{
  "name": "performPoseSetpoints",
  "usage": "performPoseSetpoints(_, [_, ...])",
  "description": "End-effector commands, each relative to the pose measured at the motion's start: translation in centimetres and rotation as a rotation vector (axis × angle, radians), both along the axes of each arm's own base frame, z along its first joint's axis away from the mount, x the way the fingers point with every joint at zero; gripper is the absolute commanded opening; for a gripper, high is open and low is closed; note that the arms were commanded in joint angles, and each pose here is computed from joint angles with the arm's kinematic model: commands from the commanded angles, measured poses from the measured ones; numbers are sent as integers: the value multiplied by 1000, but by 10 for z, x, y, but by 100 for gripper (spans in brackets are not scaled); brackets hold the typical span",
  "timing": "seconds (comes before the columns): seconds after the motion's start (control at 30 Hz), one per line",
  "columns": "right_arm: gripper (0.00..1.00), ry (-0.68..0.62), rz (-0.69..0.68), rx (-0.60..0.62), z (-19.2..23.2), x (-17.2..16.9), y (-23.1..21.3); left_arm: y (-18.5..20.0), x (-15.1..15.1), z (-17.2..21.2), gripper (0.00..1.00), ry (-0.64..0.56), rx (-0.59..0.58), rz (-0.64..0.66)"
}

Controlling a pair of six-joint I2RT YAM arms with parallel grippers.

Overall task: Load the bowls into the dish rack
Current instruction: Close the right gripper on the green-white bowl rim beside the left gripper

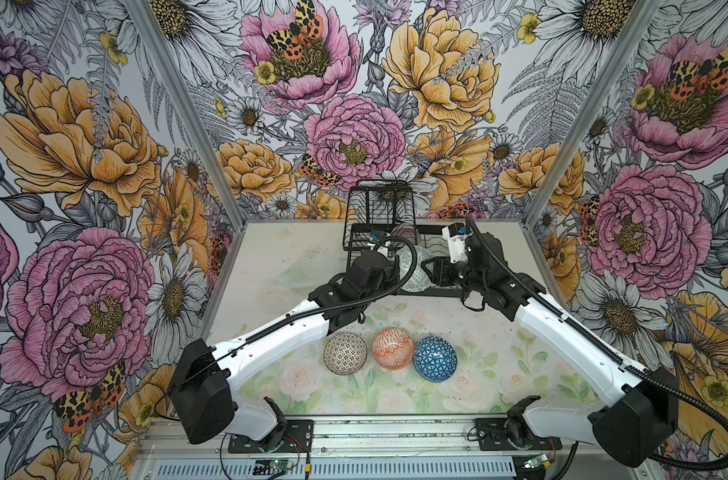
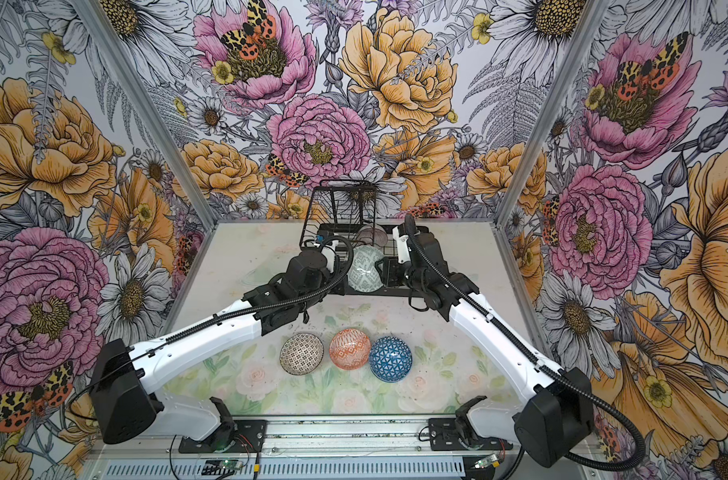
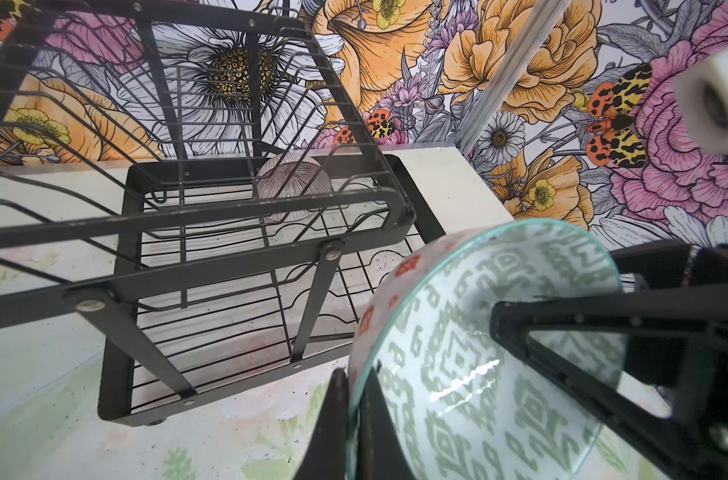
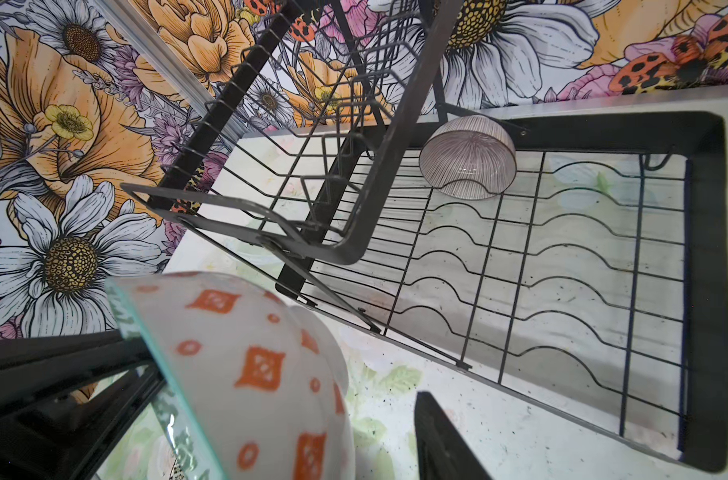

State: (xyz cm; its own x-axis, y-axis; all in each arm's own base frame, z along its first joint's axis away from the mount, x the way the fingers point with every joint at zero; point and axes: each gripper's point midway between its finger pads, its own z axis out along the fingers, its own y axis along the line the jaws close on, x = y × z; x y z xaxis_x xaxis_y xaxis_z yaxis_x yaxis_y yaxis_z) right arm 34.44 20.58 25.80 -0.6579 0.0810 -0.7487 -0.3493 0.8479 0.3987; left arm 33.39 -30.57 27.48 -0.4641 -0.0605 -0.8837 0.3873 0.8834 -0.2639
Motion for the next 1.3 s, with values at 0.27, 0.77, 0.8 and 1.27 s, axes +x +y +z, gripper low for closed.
performPoseSetpoints(0.27, [0, -31, -28, 25, 8, 0, -3, -17, -2, 25, 0, -56, -94, -52])
performPoseSetpoints(0.77, [0, -153, -116, -144, 11, -3, -58, 48, -29, -8, 99, 60, 198, -82])
performPoseSetpoints(0.8, [0, -165, -131, -163, 12, -1, -65, 53, -30, -9, 99, 66, 203, -76])
performPoseSetpoints(1.27, [0, -351, -299, -547, 42, 80, -150, 55, -26, -20, 99, 132, 175, -111])
